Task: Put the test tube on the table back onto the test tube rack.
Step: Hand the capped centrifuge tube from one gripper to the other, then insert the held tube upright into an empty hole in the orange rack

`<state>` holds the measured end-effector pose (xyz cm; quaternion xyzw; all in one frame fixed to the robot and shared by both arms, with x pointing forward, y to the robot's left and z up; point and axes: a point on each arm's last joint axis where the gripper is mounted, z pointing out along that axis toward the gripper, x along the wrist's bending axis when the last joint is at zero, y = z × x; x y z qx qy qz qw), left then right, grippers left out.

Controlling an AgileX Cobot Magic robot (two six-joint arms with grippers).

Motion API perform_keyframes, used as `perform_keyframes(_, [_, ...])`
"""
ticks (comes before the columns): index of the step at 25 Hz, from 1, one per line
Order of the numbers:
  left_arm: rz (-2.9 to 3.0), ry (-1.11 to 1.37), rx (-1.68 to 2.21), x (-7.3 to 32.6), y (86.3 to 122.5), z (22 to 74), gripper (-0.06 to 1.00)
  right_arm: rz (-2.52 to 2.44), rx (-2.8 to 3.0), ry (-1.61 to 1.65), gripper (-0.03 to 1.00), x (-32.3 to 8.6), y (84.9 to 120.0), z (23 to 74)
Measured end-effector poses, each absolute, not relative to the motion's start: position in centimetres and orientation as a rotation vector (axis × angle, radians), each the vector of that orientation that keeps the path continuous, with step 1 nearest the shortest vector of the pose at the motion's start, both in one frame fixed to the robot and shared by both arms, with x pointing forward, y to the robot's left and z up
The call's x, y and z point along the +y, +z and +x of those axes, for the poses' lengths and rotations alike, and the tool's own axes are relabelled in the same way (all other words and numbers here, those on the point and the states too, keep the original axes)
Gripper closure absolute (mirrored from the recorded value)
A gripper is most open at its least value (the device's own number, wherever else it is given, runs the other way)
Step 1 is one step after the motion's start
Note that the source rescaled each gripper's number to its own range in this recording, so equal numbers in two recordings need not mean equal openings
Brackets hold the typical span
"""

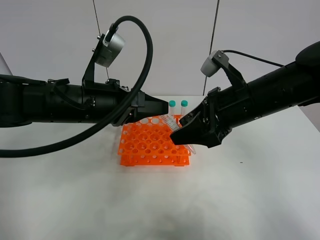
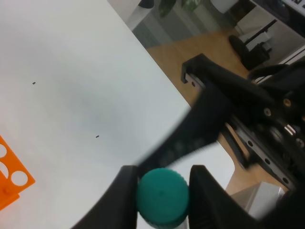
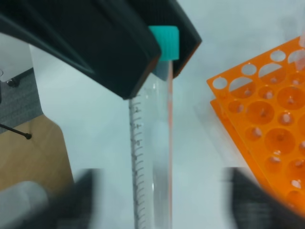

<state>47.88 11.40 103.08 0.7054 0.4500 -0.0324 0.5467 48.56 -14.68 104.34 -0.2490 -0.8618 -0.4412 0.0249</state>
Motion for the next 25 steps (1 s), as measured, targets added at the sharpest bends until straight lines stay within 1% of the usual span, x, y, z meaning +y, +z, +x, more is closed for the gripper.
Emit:
perform_keyframes(2, [1.673,-0.076,1.066,11.4,103.1,47.9,0.94,-0.790,-2.675,-1.375,0.03,-14.7,104.4,48.7])
perform_keyframes(3, [1.673,-0.076,1.066,11.4,103.1,47.9,0.94,-0.790,-2.675,-1.375,0.03,-14.7,104.4,48.7])
perform_keyframes(5, [1.673,-0.075,1.067,11.4,103.1,47.9,0.94,-0.787,-2.677,-1.376,-0.01,-14.7,104.4,48.8])
perform_keyframes(8, [1.673,-0.075,1.067,11.4,103.1,47.9,0.94,-0.770,-2.710,-1.379,-0.03,-14.8,105.5,48.8])
perform_keyframes(11, [1.671,-0.078,1.070,11.4,103.1,47.9,0.94,-0.760,-2.739,-1.342,-0.03,-15.1,108.0,48.4])
perform_keyframes(15, [1.672,-0.078,1.070,11.4,103.1,47.9,0.94,-0.855,-2.802,-1.205,-0.03,-16.1,111.4,47.7])
perform_keyframes(17, [1.671,-0.077,1.071,11.4,103.1,47.9,0.94,-0.985,-2.838,-1.128,-0.03,-16.7,112.6,48.0])
perform_keyframes(20, [1.670,-0.074,1.076,11.4,103.1,47.9,0.94,-1.219,-2.892,-1.016,-0.03,-17.8,113.2,48.7])
perform_keyframes(25, [1.670,-0.074,1.076,11.4,103.1,47.9,0.94,-1.564,-2.924,-0.826,-0.03,-20.7,112.8,49.9])
